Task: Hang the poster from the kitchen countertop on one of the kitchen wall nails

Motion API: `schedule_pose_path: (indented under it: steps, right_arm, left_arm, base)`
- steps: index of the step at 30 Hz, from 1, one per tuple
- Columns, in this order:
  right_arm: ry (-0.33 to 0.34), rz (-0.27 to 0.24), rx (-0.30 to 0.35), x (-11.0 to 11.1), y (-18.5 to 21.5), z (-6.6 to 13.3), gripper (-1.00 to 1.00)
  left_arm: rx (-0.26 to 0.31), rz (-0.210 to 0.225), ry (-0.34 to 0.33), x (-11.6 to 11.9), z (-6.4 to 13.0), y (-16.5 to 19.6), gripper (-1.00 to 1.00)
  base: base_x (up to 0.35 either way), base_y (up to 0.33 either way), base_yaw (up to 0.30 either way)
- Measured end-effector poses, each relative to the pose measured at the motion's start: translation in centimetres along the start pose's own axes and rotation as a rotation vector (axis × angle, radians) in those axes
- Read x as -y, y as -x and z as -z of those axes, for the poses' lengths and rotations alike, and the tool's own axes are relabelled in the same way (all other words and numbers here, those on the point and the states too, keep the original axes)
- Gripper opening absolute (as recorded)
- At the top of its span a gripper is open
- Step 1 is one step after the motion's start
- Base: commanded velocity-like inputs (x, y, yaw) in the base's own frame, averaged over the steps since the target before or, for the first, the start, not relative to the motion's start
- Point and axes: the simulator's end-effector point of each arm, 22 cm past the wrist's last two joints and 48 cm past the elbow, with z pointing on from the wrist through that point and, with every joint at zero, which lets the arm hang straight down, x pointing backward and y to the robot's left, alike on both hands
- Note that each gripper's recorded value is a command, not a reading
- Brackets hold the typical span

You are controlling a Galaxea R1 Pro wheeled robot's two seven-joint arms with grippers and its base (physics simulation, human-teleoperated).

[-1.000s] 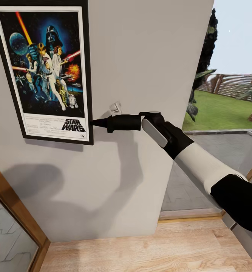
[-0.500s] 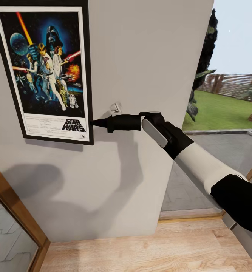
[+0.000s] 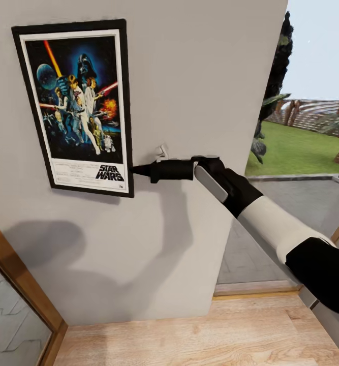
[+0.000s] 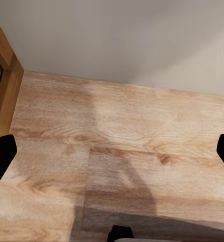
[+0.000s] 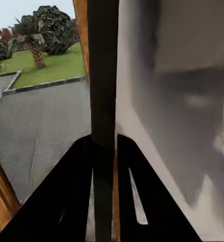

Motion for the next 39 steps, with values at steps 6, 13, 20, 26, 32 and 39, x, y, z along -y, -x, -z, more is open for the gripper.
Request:
schedule_pose_path:
  steps: [6, 13, 20, 26, 32, 39]
  right_arm:
    - [0.052, -0.091, 0.043, -1.3, -0.3, 0.4, -1.0]
    - [0.114, -0.176, 0.094, -3.3, -0.2, 0.1, -1.0]
    - [0.169, -0.22, 0.128, -4.1, 0.3, 0.8, -1.0]
    - [0.072, -0.018, 0.005, -2.3, 0.4, 0.6, -1.0]
    - [0.075, -0.014, 0.004, -2.4, 0.7, 0.5, -1.0]
    - [0.076, -0.013, 0.004, -2.5, 0.8, 0.5, -1.0]
  left_arm:
    - [-0.029, 0.032, -0.001, 1.0, 0.9, -2.5, 1.0]
    - [-0.029, 0.032, -0.001, 1.0, 0.9, -2.5, 1.0]
    - [-0.06, 0.028, -0.025, 2.3, 1.1, -3.9, 1.0]
    - [-0.064, 0.026, -0.03, 2.6, 1.1, -4.1, 1.0]
    - [-0.064, 0.026, -0.03, 2.6, 1.1, -4.2, 1.0]
    - [-0.064, 0.026, -0.03, 2.6, 1.1, -4.2, 1.0]
  base:
    - [0.0, 0.0, 0.0]
    - [0.0, 0.0, 0.0]
    - [0.0, 0.0, 0.0]
    - [0.0, 0.0, 0.0]
    - [0.0, 0.0, 0.0]
    - [0.0, 0.0, 0.0]
